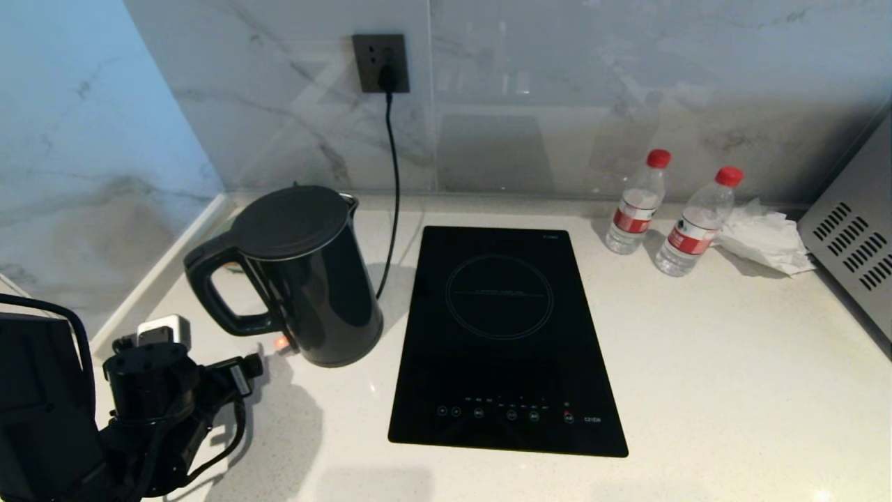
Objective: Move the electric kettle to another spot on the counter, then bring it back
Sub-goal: Finish boiling water
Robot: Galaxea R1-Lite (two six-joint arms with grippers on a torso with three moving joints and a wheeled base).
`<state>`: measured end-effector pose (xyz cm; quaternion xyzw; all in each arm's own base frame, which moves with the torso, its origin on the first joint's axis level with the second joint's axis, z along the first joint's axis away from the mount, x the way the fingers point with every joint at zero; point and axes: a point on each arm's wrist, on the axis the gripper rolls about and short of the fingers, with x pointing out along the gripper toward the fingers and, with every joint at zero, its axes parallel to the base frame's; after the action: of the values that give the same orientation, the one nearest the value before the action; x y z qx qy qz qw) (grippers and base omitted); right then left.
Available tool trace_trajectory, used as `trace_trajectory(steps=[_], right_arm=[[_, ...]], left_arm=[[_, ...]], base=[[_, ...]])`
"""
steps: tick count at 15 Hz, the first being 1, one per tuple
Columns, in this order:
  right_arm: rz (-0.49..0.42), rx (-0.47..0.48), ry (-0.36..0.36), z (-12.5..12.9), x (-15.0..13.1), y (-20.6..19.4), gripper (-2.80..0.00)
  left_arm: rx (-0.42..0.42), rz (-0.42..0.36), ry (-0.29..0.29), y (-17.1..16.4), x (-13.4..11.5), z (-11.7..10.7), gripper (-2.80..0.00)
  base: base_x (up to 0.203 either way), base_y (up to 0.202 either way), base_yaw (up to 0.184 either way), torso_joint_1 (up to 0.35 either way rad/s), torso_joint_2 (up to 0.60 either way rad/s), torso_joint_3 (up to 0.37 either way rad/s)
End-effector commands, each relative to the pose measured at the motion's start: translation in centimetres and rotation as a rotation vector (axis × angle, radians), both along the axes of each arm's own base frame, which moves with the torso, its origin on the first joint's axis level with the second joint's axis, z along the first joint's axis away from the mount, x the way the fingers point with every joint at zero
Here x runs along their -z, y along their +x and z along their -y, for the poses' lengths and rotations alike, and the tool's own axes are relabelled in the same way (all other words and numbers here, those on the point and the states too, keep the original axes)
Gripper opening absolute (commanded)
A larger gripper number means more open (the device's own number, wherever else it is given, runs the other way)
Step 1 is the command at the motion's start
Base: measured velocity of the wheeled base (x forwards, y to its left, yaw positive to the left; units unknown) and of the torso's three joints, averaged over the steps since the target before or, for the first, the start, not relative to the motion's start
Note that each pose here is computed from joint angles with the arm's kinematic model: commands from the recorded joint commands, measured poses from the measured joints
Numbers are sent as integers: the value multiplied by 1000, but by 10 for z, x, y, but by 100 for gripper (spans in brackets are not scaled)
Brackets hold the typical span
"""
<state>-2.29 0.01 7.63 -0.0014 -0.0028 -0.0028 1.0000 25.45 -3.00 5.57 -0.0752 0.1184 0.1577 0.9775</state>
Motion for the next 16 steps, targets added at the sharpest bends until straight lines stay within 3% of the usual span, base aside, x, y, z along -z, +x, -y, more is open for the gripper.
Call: trace_trajectory(steps=[1, 9, 16], right_arm=[[1, -1, 0, 0, 0, 0, -280], [1, 1, 0, 0, 0, 0, -280], [1, 1, 0, 0, 0, 0, -280]], left_arm=[[10, -17, 2, 1, 6, 3, 0], [58, -23, 3, 4, 10, 19, 0], [30, -7, 7, 10, 10, 18, 0]], base=[[0, 0, 0, 0, 0, 0], [0, 0, 0, 0, 0, 0], [0, 0, 0, 0, 0, 0]])
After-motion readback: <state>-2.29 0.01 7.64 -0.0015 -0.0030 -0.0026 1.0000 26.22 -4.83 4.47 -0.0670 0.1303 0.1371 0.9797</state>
